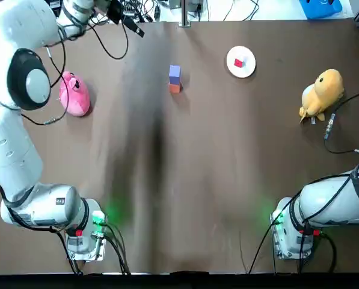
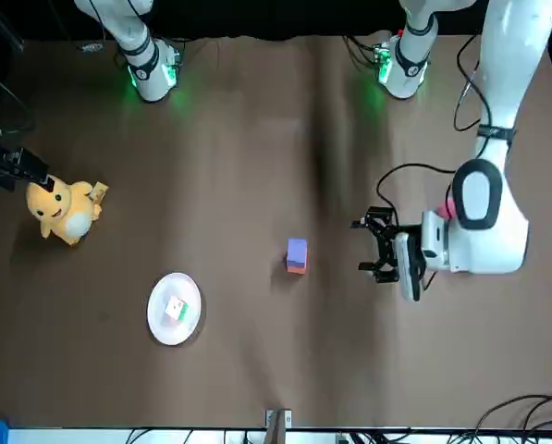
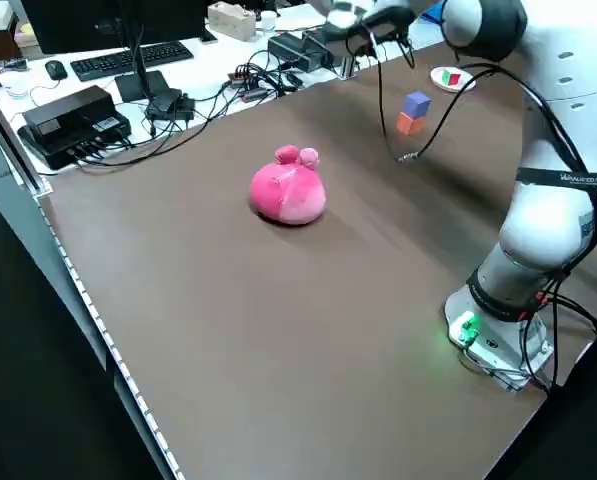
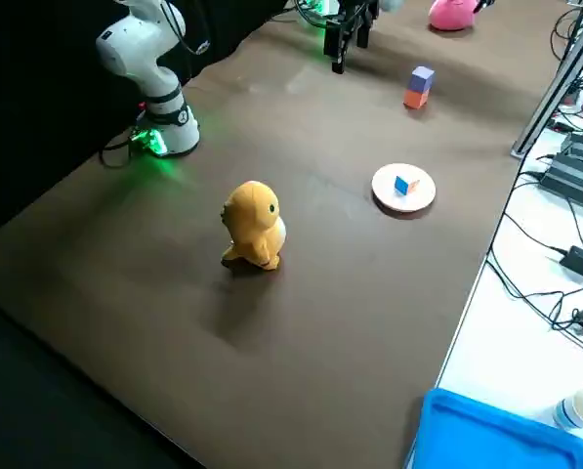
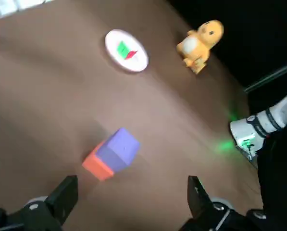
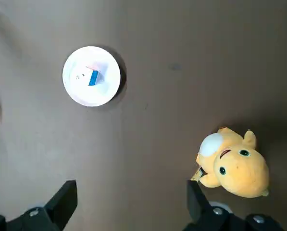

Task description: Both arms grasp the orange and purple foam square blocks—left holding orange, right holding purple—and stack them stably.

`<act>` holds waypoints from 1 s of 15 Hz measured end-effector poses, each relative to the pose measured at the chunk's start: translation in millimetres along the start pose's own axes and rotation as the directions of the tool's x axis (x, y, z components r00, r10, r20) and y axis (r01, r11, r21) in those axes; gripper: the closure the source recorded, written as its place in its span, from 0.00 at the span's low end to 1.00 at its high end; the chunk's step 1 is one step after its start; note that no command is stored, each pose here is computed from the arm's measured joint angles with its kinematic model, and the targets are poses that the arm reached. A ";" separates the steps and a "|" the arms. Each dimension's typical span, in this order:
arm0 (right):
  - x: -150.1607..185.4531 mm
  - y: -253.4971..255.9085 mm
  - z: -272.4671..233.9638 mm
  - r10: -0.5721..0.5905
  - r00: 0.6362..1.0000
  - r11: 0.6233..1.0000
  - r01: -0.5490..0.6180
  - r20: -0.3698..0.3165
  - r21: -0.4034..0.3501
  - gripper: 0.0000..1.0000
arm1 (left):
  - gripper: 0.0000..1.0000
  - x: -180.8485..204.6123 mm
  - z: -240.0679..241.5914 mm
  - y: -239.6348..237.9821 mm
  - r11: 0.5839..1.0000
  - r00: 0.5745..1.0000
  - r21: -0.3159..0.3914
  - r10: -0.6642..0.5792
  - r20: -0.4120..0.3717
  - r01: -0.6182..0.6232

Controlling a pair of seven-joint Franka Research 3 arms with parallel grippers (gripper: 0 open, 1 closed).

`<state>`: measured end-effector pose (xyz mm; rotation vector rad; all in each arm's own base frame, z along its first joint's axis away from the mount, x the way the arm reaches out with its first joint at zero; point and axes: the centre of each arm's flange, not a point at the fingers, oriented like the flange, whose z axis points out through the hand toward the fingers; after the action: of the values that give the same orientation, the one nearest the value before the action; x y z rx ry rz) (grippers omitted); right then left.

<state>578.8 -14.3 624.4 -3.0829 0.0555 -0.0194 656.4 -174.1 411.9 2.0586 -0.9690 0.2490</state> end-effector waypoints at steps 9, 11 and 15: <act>-10.0 21.7 -1.2 0.030 0.997 0.998 -0.026 0.068 -0.060 0.00 | 0.00 -20.8 -149.5 95.4 0.763 0.873 0.601 -0.439 0.211 0.238; -10.0 21.9 -1.2 0.031 0.997 0.998 -0.026 0.068 -0.061 0.00 | 0.00 -25.8 -163.8 109.8 0.704 0.852 0.683 -0.467 0.238 0.195; -8.5 22.2 0.0 0.030 0.998 0.998 -0.027 0.059 -0.062 0.00 | 0.00 -25.9 -183.6 145.0 0.630 0.848 0.763 -0.477 0.229 0.148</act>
<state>569.5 -36.1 623.1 -3.1405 0.0993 0.0767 564.0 -73.8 603.7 3.0901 -0.7667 -0.0243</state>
